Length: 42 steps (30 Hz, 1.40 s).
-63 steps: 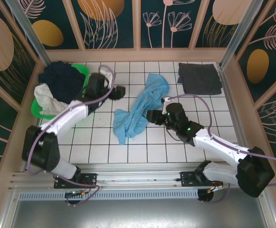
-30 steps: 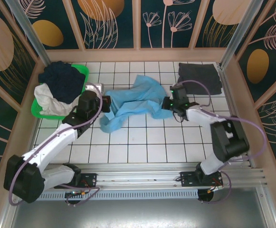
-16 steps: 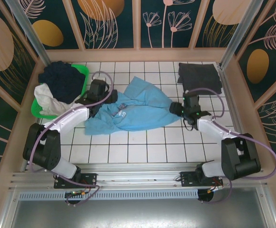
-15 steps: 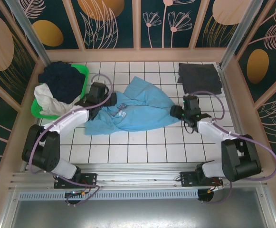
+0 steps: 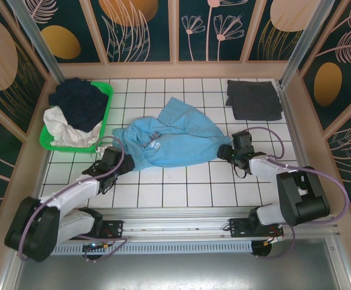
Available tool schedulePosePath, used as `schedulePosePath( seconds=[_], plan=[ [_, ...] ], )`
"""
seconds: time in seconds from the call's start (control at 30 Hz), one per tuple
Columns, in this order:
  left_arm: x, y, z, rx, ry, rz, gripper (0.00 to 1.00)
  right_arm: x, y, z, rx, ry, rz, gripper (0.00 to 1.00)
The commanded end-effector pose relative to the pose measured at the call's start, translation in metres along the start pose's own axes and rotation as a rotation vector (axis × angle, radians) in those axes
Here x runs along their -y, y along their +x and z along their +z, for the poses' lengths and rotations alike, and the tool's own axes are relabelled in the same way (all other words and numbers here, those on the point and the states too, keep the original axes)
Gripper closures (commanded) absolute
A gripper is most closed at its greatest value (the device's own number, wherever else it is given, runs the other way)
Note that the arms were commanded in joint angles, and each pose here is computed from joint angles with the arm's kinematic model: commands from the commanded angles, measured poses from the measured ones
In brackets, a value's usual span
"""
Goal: Fold and stack the t-shirts
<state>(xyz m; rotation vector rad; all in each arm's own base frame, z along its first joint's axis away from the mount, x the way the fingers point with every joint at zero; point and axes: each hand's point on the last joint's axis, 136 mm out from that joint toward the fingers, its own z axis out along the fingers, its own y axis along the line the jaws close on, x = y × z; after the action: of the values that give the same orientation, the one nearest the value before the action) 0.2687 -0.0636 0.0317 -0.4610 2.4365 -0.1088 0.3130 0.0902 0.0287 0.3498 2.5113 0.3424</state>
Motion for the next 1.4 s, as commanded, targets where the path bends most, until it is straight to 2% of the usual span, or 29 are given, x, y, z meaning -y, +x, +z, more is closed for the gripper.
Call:
schedulePosePath(
  seconds=[0.0,0.03,0.1,0.2,0.23,0.27,0.37,0.4,0.43,0.6,0.7,0.9,1.0,1.1,1.23,1.37],
  plan=[
    [0.014,-0.024,0.011,0.046,-0.018,-0.032,0.03,0.001,-0.007,0.009,0.016,0.006,0.030,0.37],
    [0.017,-0.028,0.016,0.044,-0.031,-0.023,0.04,0.002,-0.006,0.011,0.014,0.011,0.031,0.38],
    [0.021,-0.033,0.023,0.044,-0.054,-0.007,0.13,0.008,-0.009,0.015,0.027,0.043,0.031,0.40],
    [0.027,-0.038,0.028,0.039,-0.058,0.012,0.46,0.008,-0.014,0.022,0.019,0.045,0.028,0.50],
    [0.030,-0.040,0.027,0.040,-0.046,0.015,0.57,0.008,-0.015,0.025,0.018,0.045,0.025,0.55],
    [0.032,-0.041,0.025,0.041,-0.032,0.018,0.67,0.007,-0.015,0.027,0.014,0.041,0.023,0.64],
    [0.045,-0.053,0.009,0.069,0.041,0.030,0.89,-0.011,-0.020,0.024,0.012,-0.083,0.028,0.88],
    [0.049,-0.059,0.002,0.085,0.062,0.033,1.00,-0.013,-0.024,0.021,0.025,-0.097,0.027,0.94],
    [0.052,-0.067,-0.008,0.110,0.082,0.032,1.00,-0.016,-0.030,0.017,0.040,-0.103,0.022,1.00],
    [0.073,-0.114,-0.072,0.247,0.204,0.042,1.00,-0.032,-0.064,-0.026,0.135,-0.127,-0.001,1.00],
    [0.082,-0.141,-0.117,0.323,0.269,0.055,1.00,-0.041,-0.088,-0.079,0.248,-0.152,-0.006,1.00],
    [0.089,-0.198,-0.218,0.519,0.368,0.060,1.00,-0.063,-0.133,-0.218,0.499,-0.236,-0.022,1.00],
    [0.097,-0.222,-0.258,0.604,0.424,0.063,1.00,-0.077,-0.149,-0.266,0.579,-0.295,-0.038,1.00],
    [0.110,-0.239,-0.257,0.650,0.438,0.055,1.00,-0.088,-0.170,-0.274,0.622,-0.304,-0.053,1.00],
    [0.146,-0.268,-0.224,0.633,0.407,0.109,1.00,-0.106,-0.214,-0.243,0.606,-0.260,-0.081,1.00],
    [0.182,-0.332,-0.234,0.726,0.375,0.168,1.00,-0.122,-0.285,-0.221,0.621,-0.230,-0.091,1.00]
  ],
)
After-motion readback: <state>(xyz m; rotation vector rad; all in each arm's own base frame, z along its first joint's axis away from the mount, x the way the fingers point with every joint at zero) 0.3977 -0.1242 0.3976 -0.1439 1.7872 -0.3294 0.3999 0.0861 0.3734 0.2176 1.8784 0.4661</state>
